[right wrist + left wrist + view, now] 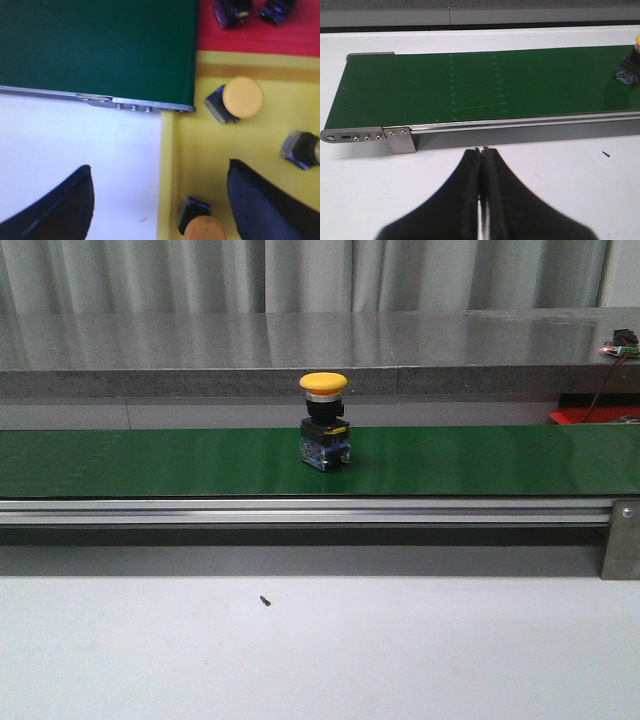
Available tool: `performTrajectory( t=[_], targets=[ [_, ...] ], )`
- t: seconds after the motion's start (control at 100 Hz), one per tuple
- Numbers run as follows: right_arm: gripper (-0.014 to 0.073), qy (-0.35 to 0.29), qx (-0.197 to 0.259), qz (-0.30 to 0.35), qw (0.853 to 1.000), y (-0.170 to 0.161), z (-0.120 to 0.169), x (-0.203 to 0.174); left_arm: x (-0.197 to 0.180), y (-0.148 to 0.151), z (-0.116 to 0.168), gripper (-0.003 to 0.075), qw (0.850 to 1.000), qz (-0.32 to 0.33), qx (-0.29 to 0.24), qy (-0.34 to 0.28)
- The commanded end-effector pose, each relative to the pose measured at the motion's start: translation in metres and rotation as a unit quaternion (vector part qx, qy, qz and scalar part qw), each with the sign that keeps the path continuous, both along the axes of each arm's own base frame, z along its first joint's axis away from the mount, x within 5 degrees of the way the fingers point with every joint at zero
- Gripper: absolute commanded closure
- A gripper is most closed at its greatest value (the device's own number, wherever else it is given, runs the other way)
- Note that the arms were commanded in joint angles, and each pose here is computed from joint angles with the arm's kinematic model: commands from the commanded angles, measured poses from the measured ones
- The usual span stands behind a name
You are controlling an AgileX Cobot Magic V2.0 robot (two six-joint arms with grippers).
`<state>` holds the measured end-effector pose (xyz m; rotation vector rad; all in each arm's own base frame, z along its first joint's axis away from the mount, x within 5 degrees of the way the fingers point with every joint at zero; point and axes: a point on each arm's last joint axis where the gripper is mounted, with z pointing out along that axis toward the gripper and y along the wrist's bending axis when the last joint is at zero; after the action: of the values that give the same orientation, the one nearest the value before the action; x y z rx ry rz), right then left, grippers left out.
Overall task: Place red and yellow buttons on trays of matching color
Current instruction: 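Move the right gripper back over the belt and grasp the next yellow button, then lift the yellow button off the belt with the right gripper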
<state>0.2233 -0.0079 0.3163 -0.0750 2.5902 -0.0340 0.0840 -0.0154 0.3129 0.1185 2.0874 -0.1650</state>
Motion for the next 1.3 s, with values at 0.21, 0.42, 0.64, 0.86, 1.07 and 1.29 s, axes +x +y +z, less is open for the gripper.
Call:
performTrajectory(
  t=[0.21, 0.42, 0.64, 0.86, 1.07, 1.29],
  targets=[
    [0.0042, -0.01, 0.005, 0.138, 0.99, 0.048, 0.008, 0.037, 0.003, -0.001, 0.014, 0.074, 0.999, 0.004, -0.015, -0.046],
    [0.0042, -0.005, -0.005, 0.211, 0.977, 0.085, 0.001, 0.065, 0.003, -0.001, 0.014, 0.074, 0.999, 0.004, -0.015, -0.046],
    [0.0042, 0.009, 0.003, 0.248, 0.969, 0.117, -0.01, 0.093, 0.003, -0.001, 0.014, 0.074, 0.999, 0.004, -0.015, -0.046],
    [0.0042, 0.01, -0.001, 0.287, 0.958, 0.145, -0.017, 0.112, 0.003, -0.001, 0.014, 0.074, 0.999, 0.004, -0.015, -0.046],
    [0.0043, 0.003, 0.018, 0.297, 0.955, 0.164, -0.019, 0.126, 0.003, -0.001, 0.014, 0.074, 0.999, 0.004, -0.015, -0.046],
    [0.0057, -0.021, 0.025, 0.295, 0.955, 0.173, -0.022, 0.142, 0.003, -0.001, 0.014, 0.074, 0.999, 0.004, -0.015, -0.046]
  ],
)
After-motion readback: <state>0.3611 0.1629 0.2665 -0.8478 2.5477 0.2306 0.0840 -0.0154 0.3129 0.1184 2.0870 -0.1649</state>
